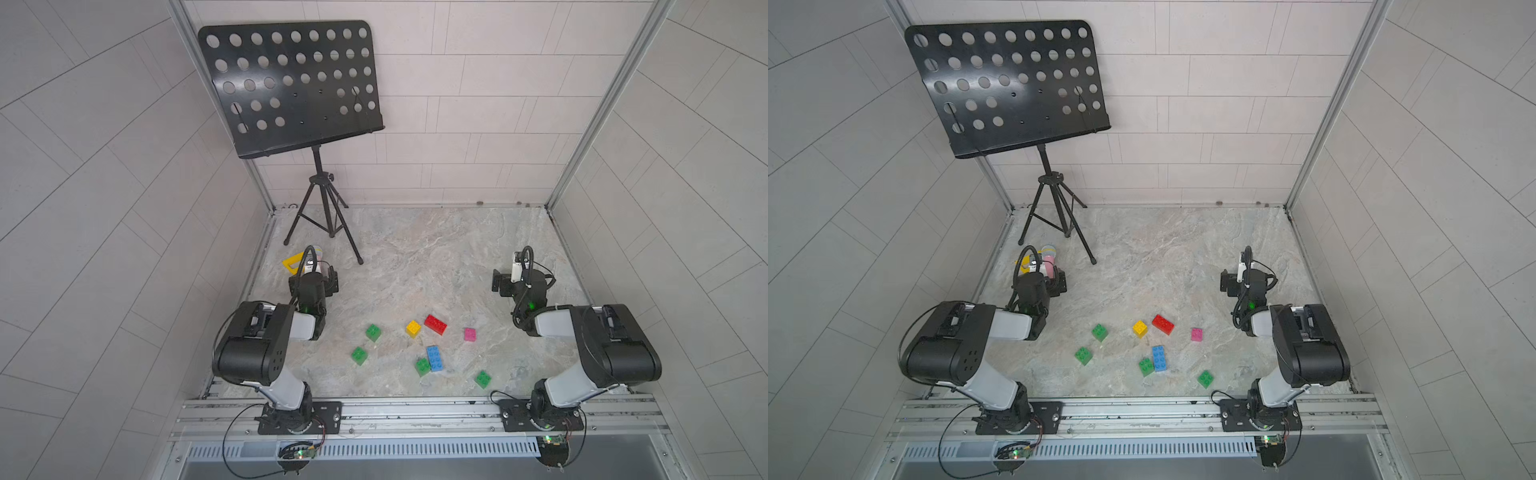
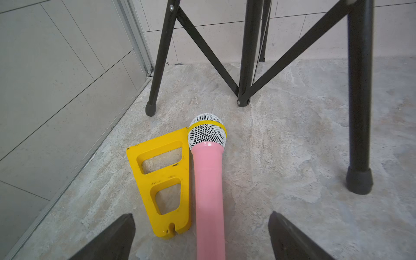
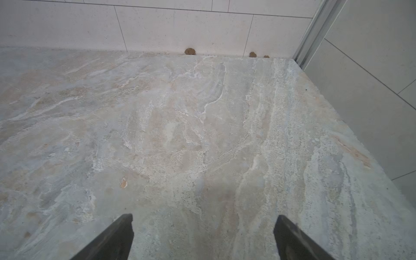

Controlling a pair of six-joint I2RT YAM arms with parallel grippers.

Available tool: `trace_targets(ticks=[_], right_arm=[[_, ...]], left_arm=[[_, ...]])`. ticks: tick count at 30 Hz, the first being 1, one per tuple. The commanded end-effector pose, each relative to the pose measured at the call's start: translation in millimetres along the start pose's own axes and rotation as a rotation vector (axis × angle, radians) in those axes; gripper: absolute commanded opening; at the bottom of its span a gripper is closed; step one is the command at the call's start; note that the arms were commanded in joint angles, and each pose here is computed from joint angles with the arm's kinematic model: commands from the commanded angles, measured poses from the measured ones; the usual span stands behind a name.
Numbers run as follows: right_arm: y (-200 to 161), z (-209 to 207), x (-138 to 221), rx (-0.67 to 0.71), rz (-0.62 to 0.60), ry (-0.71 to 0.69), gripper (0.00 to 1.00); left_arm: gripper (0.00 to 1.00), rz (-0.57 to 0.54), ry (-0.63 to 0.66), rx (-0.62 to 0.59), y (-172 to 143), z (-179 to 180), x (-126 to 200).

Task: Assemble the letter r with lego
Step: Pick up the lego brick from the center of the board.

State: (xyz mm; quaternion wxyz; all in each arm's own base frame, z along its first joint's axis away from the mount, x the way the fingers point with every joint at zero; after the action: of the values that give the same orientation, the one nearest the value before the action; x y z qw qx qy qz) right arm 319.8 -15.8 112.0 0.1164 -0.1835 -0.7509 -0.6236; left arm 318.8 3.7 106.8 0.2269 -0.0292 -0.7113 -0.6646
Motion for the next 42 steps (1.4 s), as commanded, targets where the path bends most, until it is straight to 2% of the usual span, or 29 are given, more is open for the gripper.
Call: trace_targets(ticks=[1,24,26,28,30,32,33,35,38,40,42], right_arm=[[5.5,-2.1,0.2,-0.001,-0.018,-0.006,1.0],[6.2,-4.3,0.6,-0.009,-0.025,-0.01,1.0],[19.9,-9.3,7.7,-0.014,-0.045,-0.094,1.0],[48.7,-18.1,24.1,-0.02,0.02,-0.161,1.0],[83.3,-33.0,43.0,-0.192,0.027,-0.228,1.0],[93.9,-44.0,55.2,-0.407,0.059,-0.298,1.0],[98.0,-43.8,56.3,-0.434,0.079,-0.246,1.0],[105.7,-37.6,57.0,-0.373,0.161,-0.143,0.96],[102.2,-20.4,59.9,-0.281,0.41,-0.002,0.87],[94.9,-3.7,64.2,-0.213,0.542,0.13,0.7],[85.7,13.0,74.9,-0.188,0.638,0.257,0.6]], left_arm=[[1.0,-0.031,-0.002,0.014,10.2,0.8,0.0],[1.0,-0.02,-0.004,0.023,10.3,2.1,0.0],[1.0,-0.063,0.058,0.033,18.3,6.3,6.0],[1.0,-0.085,0.106,0.046,31.5,9.9,18.4],[1.0,-0.101,0.107,0.041,49.8,9.1,32.7],[1.0,-0.098,0.109,0.123,70.6,10.3,45.3],[1.0,-0.078,0.101,0.146,82.3,10.2,52.3],[1.0,-0.002,0.054,0.154,100.3,5.9,63.6],[1.0,0.148,-0.028,0.136,111.2,-3.2,75.3],[1.0,0.254,-0.065,0.125,110.7,-8.3,80.9],[1.0,0.348,-0.086,0.119,111.4,-13.3,88.2]])
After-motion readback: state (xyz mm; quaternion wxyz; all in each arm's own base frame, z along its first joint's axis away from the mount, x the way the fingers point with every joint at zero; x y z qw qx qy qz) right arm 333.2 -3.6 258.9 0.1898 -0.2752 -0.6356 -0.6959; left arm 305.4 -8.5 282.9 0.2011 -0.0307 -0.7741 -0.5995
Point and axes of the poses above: each gripper's point midway between its finger pads, its own x axis back along the fingers, its own z axis along the line the jaws close on, y = z × x, the point moved 8 cm from there along x, back along the fingers, and after that the axes turned 9 degrees about x, right-handed, at the moved point
